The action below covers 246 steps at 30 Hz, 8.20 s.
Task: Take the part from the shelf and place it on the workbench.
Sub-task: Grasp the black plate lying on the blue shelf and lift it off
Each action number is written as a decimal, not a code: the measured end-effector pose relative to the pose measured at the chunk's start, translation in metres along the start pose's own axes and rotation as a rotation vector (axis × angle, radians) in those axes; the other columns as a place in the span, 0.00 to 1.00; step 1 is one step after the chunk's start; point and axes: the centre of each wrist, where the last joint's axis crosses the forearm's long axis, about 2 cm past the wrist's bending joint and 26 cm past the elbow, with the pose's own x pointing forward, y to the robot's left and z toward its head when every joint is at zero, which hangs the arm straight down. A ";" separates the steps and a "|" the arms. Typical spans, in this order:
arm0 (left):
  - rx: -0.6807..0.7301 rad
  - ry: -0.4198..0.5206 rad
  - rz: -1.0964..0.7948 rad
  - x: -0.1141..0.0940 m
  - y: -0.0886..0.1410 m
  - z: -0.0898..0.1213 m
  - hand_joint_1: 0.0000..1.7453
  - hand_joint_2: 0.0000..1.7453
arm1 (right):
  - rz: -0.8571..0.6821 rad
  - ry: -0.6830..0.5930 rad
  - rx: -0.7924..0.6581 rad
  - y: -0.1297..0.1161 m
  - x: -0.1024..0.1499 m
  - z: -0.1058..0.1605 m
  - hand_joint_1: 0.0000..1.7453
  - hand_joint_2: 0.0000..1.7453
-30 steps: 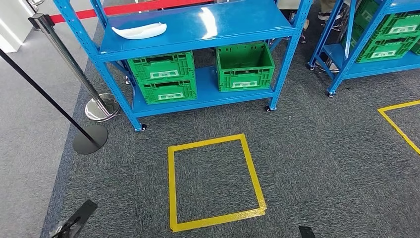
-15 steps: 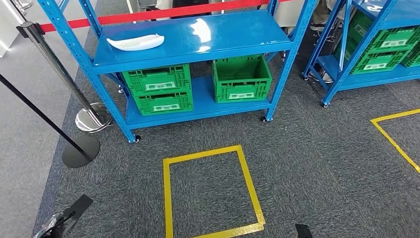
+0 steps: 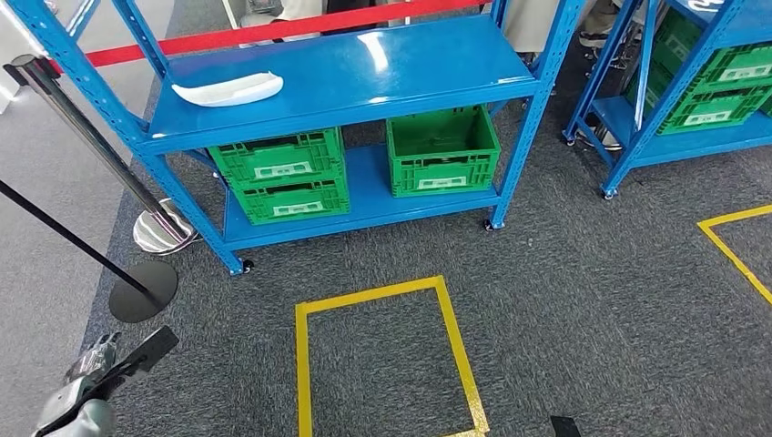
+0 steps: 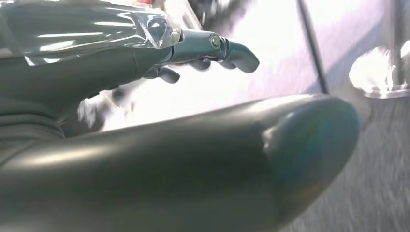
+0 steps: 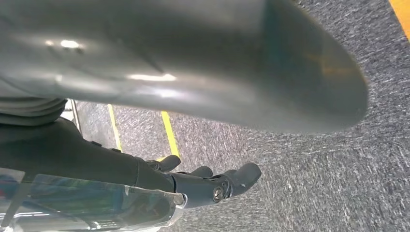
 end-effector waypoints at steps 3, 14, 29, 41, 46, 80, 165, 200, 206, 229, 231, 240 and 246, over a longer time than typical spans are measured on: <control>0.016 -0.035 -0.151 0.011 0.011 -0.005 0.00 0.00 | -0.001 0.007 -0.007 -0.001 -0.003 0.000 0.00 0.00; 0.198 -0.135 -0.390 0.057 0.116 -0.029 0.00 0.00 | -0.008 0.003 -0.013 -0.001 0.000 0.000 0.00 0.00; 0.371 -0.360 -0.538 0.147 0.139 -0.028 0.00 0.00 | -0.054 -0.002 -0.028 -0.008 -0.010 -0.001 0.00 0.00; 0.403 -0.442 -0.561 0.165 0.119 -0.024 0.00 0.00 | -0.076 0.010 -0.028 -0.008 -0.021 -0.001 0.00 0.00; 0.421 -0.479 -0.550 0.179 0.105 -0.019 0.00 0.00 | -0.085 0.007 -0.027 -0.008 -0.022 -0.001 0.00 0.00; 0.698 -0.396 -0.428 0.145 0.152 -0.013 0.00 0.00 | -0.179 0.036 -0.054 -0.012 -0.035 -0.001 0.00 0.00; 0.489 -0.506 -0.716 0.212 0.122 -0.014 0.00 0.00 | -0.148 0.034 -0.039 -0.008 -0.034 -0.001 0.00 0.00; 0.539 -0.504 -0.558 0.192 0.117 -0.014 0.00 1.00 | -0.158 0.031 -0.052 -0.011 -0.035 -0.001 0.00 0.00; 0.505 -0.461 -0.518 0.180 0.118 -0.017 0.00 1.00 | -0.152 0.030 -0.052 -0.011 -0.035 -0.001 0.00 0.00; 0.453 -0.351 -0.453 0.155 0.120 -0.024 0.00 1.00 | -0.137 0.028 -0.052 -0.011 -0.035 -0.001 0.00 0.00; 0.450 -0.345 -0.449 0.152 0.120 -0.024 0.00 1.00 | -0.134 0.027 -0.052 -0.011 -0.035 -0.001 0.00 0.00; 0.444 -0.368 -0.508 0.156 0.117 -0.024 0.00 1.00 | -0.119 0.015 -0.049 -0.011 -0.029 -0.001 0.00 0.00; 0.430 -0.413 -0.542 0.174 0.114 -0.022 0.00 1.00 | -0.121 0.015 -0.049 -0.011 -0.028 -0.001 0.00 0.00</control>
